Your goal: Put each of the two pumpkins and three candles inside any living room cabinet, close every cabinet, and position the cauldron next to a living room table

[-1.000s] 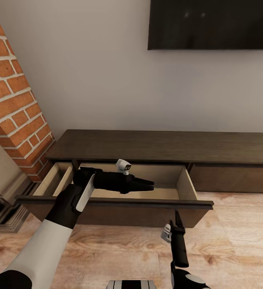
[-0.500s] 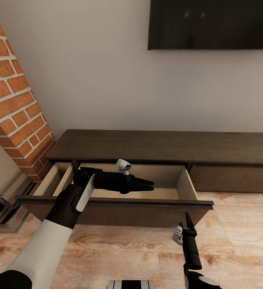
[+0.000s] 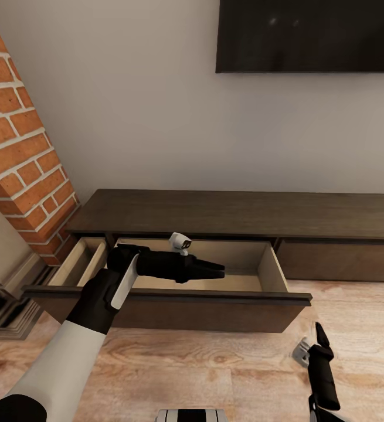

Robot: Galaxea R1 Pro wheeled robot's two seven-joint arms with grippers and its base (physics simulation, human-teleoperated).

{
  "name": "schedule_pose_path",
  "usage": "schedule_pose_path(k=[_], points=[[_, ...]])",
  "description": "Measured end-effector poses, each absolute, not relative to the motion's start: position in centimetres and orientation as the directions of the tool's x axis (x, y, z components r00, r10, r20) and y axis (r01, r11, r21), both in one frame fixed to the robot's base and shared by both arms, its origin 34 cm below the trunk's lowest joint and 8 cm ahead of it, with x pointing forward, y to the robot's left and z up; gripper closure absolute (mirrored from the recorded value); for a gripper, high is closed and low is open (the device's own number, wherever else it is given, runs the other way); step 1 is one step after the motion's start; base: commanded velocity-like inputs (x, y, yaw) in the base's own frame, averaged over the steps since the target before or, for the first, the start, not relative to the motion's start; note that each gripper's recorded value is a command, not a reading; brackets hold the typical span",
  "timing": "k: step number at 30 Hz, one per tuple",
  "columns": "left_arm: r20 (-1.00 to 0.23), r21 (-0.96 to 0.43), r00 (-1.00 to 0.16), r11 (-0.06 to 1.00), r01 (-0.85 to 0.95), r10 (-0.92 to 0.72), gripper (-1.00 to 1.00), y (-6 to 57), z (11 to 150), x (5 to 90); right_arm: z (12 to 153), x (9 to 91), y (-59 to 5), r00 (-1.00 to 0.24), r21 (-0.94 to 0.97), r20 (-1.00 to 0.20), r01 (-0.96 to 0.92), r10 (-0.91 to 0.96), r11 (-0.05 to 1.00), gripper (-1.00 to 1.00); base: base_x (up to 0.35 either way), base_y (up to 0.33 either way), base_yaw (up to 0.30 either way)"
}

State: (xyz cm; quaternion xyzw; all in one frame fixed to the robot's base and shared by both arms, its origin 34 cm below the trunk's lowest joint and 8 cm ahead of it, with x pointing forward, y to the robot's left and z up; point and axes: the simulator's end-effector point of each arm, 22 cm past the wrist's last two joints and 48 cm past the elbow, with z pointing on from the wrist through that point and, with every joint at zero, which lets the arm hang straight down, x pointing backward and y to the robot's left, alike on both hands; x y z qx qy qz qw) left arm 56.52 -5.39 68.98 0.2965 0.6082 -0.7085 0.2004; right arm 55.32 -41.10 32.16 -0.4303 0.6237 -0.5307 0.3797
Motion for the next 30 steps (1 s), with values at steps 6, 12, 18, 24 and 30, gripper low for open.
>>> schedule_pose_path(k=[6, 12, 18, 24, 30], points=[[-0.663, -0.744, -0.744, -0.18, 0.644, 0.077, -1.0, -5.4, 69.0, 56.5, 32.2, 53.9, -46.3, -0.45, -0.986, -0.017, -0.14, -0.893, 0.089, -1.0, 0.0, 0.0, 0.0], [-0.662, -0.745, -0.745, -0.178, 0.643, 0.078, -1.0, -5.4, 68.9, 56.5, 31.5, 52.5, -51.8, -0.553, -0.969, -0.044, -0.178, -0.832, 0.169, -1.0, 0.0, 0.0, 0.0], [-0.661, -0.746, -0.747, -0.175, 0.642, 0.079, -1.0, -5.4, 68.8, 56.6, 32.1, 54.1, -56.2, -0.607, -0.947, -0.068, -0.212, -0.792, 0.243, -1.0, 0.0, 0.0, 0.0], [-0.66, -0.747, -0.747, -0.173, 0.642, 0.079, -1.0, -5.5, 68.7, 56.6, 35.8, 57.8, -60.3, -0.704, -0.889, -0.291, -0.052, -0.648, 0.456, -1.0, 0.0, 0.0, 0.0], [-0.661, -0.746, -0.746, -0.171, 0.643, 0.079, -1.0, -5.5, 68.6, 56.6, 40.5, 62.9, -59.3, -0.621, -0.661, -0.632, 0.121, -0.463, 0.741, -1.0, 0.0, 0.0, 0.0]])
